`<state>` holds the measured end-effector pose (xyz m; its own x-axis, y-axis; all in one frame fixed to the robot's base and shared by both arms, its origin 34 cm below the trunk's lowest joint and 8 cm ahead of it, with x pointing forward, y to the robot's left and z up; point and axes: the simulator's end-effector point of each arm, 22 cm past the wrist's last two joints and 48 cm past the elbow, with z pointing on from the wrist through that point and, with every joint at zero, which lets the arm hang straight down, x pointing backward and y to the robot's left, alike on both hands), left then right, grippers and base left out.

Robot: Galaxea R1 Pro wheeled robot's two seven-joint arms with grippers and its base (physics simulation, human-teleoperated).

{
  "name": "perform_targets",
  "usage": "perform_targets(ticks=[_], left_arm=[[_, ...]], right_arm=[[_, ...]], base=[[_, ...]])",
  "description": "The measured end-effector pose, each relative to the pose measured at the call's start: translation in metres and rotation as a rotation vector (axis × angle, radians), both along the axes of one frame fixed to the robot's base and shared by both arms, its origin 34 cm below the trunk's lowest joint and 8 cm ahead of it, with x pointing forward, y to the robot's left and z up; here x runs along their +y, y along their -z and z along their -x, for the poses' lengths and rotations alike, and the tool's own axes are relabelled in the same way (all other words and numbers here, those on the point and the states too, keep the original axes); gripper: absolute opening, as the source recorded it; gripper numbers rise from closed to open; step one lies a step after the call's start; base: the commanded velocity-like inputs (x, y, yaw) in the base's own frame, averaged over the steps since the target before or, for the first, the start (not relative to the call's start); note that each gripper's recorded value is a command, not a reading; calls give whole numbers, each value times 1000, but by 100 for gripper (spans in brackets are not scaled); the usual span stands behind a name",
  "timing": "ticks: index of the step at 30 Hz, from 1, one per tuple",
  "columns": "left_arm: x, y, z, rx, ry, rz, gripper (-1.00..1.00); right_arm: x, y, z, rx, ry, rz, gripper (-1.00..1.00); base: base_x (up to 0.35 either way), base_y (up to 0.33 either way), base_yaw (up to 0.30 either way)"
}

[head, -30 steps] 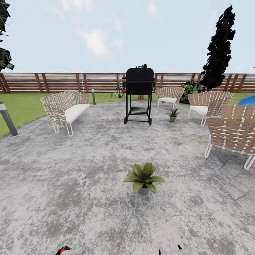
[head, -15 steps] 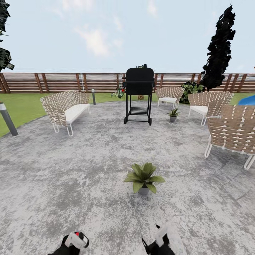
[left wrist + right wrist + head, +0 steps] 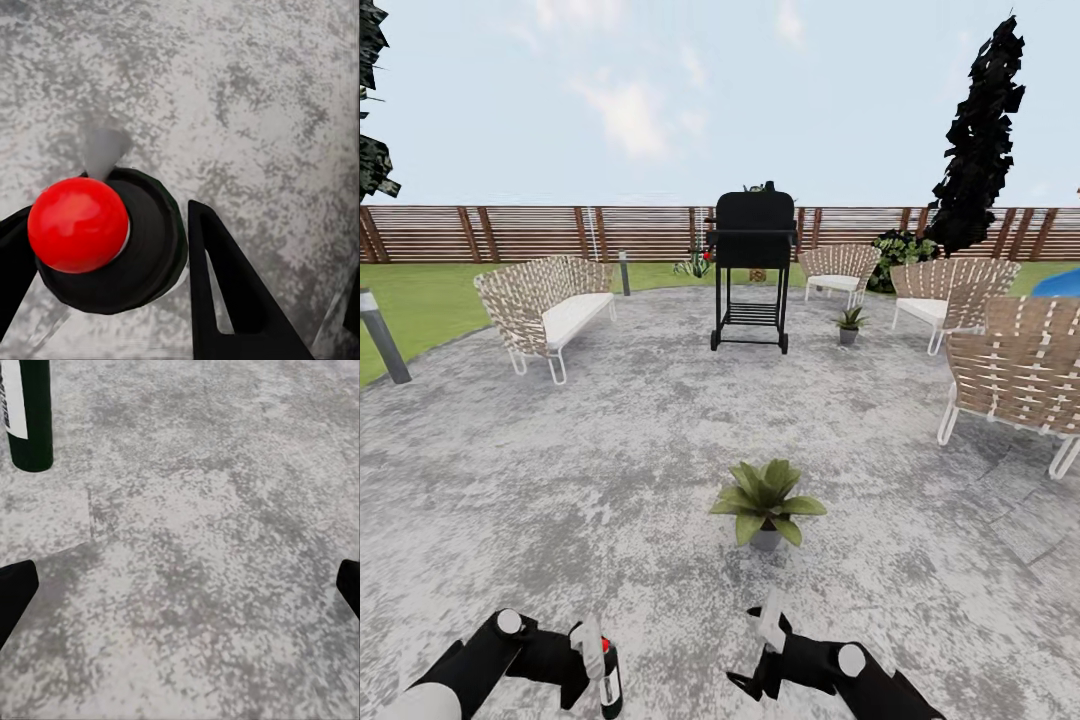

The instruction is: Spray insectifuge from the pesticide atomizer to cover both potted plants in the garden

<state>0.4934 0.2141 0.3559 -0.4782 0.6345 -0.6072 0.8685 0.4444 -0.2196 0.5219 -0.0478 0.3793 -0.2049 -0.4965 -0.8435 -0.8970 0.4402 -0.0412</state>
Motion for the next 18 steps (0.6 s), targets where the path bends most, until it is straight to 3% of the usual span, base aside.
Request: perform_targets(ticks=[8,9,18], left_arm=[[2,4,6,12,38,-31,-100],[2,4,6,12,39,-32,-100],[-7,5,9,12,64,-33,-100]], right_arm=[[7,-8,0,-6,-33,-14,100],[9,-10,0,-9,-38,-17,-100],[19,-21,0,-17,-84,-35,-100]], base=[[0,0,0],[0,0,0],[0,0,0]])
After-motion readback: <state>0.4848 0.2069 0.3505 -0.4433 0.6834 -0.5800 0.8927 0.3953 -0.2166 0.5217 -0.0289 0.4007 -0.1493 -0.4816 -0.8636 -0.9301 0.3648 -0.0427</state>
